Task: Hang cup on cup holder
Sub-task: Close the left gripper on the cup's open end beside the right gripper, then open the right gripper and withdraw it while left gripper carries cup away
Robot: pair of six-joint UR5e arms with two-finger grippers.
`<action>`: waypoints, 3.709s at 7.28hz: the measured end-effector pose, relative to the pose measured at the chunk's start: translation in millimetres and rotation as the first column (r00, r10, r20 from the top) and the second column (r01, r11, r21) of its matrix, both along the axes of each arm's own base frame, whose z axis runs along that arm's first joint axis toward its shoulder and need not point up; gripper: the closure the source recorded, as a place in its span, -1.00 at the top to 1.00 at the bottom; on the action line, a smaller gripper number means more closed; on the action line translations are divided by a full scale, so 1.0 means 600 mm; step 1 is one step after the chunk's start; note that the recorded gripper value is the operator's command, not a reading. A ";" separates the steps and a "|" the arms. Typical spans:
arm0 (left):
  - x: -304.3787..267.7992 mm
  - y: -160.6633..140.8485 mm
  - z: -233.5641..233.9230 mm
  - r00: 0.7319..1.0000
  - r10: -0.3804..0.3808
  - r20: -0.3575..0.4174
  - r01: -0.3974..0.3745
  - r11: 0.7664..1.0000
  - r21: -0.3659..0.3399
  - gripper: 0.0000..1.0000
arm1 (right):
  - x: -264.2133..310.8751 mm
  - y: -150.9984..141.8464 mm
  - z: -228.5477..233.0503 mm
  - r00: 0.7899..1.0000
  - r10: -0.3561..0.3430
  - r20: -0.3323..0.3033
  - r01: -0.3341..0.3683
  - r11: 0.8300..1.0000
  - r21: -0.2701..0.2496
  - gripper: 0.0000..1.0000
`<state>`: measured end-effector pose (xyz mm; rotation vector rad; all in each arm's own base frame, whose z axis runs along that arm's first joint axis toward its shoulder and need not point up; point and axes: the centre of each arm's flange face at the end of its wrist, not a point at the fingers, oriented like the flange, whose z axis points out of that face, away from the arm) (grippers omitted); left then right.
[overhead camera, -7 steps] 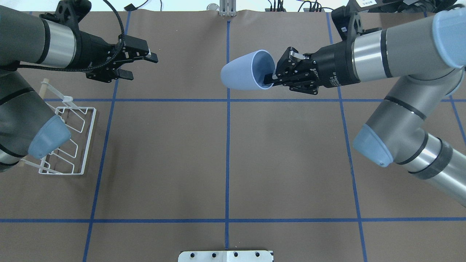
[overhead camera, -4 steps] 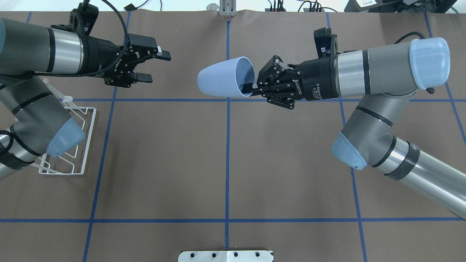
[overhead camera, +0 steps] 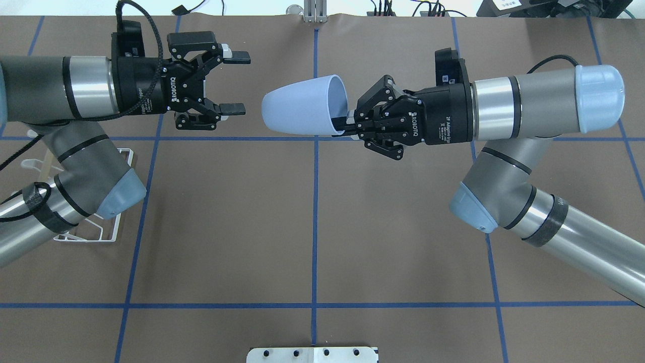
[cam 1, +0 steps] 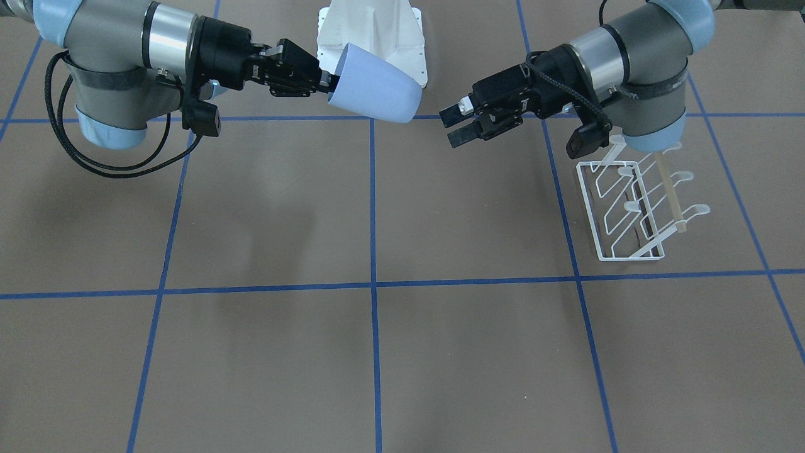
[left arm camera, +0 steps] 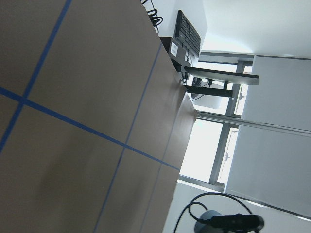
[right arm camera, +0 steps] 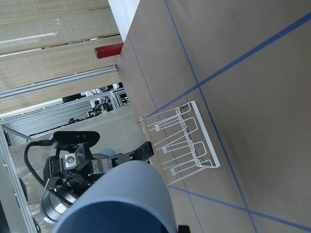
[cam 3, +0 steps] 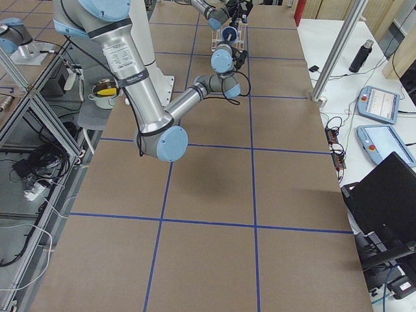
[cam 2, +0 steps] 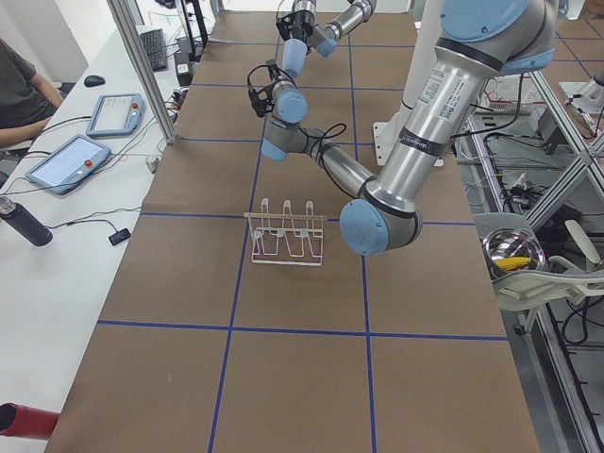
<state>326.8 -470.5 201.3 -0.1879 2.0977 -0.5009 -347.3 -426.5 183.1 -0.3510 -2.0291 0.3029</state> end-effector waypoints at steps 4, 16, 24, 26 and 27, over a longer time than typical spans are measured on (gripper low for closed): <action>0.033 0.062 -0.008 0.965 0.052 -0.258 -0.064 0.997 -0.039 0.96 | 0.007 0.026 -0.005 0.988 -0.046 0.145 0.055 0.997 -0.054 -1.00; 0.058 0.139 -0.020 0.892 0.139 -0.429 -0.126 0.990 0.058 0.95 | -0.025 0.082 -0.003 0.960 -0.119 0.252 0.132 0.991 -0.035 -1.00; 0.065 0.143 -0.022 0.892 0.144 -0.429 -0.131 0.990 0.060 -1.00 | -0.029 0.078 0.007 0.960 -0.113 0.255 0.128 0.991 -0.040 1.00; 0.063 0.144 -0.017 0.893 0.143 -0.426 -0.130 0.990 0.059 -1.00 | -0.010 0.067 0.004 0.961 -0.092 0.262 0.105 0.994 -0.033 1.00; 0.061 0.144 -0.016 0.894 0.141 -0.425 -0.129 0.990 0.058 -1.00 | 0.011 0.061 0.007 0.962 -0.076 0.262 0.087 0.996 -0.028 1.00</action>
